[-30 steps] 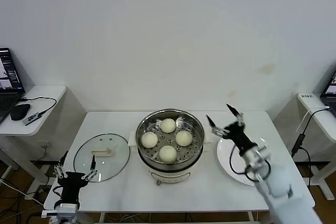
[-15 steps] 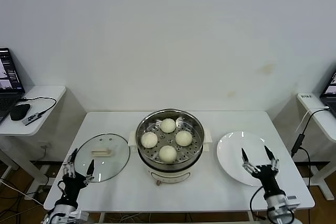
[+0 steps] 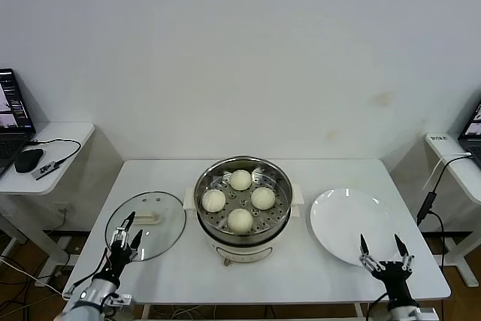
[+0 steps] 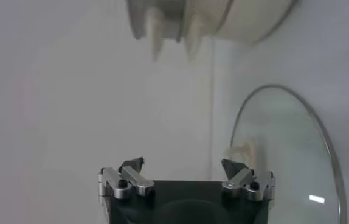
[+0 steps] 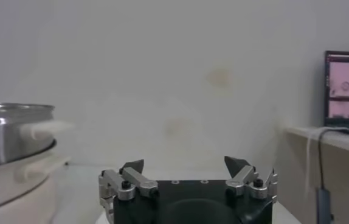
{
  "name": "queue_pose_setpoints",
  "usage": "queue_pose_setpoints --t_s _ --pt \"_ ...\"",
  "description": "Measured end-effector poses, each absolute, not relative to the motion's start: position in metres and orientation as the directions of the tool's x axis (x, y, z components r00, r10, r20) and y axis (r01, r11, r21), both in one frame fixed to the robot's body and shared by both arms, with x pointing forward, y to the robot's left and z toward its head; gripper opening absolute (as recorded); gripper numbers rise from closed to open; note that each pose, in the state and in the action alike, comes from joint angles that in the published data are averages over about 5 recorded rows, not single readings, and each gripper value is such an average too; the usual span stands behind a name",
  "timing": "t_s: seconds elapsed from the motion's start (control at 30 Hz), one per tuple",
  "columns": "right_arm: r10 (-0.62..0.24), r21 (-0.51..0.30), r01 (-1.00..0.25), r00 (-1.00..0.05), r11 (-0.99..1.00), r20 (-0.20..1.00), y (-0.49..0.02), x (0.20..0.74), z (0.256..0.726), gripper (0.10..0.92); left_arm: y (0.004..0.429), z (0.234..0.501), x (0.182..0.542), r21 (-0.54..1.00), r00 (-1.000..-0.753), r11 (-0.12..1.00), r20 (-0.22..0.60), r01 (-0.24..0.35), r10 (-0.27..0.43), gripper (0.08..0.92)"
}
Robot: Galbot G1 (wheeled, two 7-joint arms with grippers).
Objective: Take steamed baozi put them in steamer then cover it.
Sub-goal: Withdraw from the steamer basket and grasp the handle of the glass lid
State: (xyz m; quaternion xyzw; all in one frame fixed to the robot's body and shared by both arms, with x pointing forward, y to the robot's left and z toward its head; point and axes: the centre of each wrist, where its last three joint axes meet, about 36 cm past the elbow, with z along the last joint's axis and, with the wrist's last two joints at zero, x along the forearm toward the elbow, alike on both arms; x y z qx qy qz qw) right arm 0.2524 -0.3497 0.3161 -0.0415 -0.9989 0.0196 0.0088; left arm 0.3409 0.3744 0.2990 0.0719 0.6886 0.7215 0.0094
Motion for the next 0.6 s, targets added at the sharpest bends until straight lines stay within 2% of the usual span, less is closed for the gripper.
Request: queue_pose_setpoints --t_s 0.27,0.6 --pt "0.103 -0.035 0.101 -0.994 0.994 0.040 -0.343 0.241 0.308 0.823 0.386 0.288 0.375 0.988 -0.988 -0.114 0.112 0.100 0.107 0.823" --pt "0.110 -0.034 0.109 -0.992 0.994 0.059 -0.341 0.236 0.304 0.823 0.393 0.276 0.407 0.982 -0.987 -0.142 0.135 0.121 0.088 0.823"
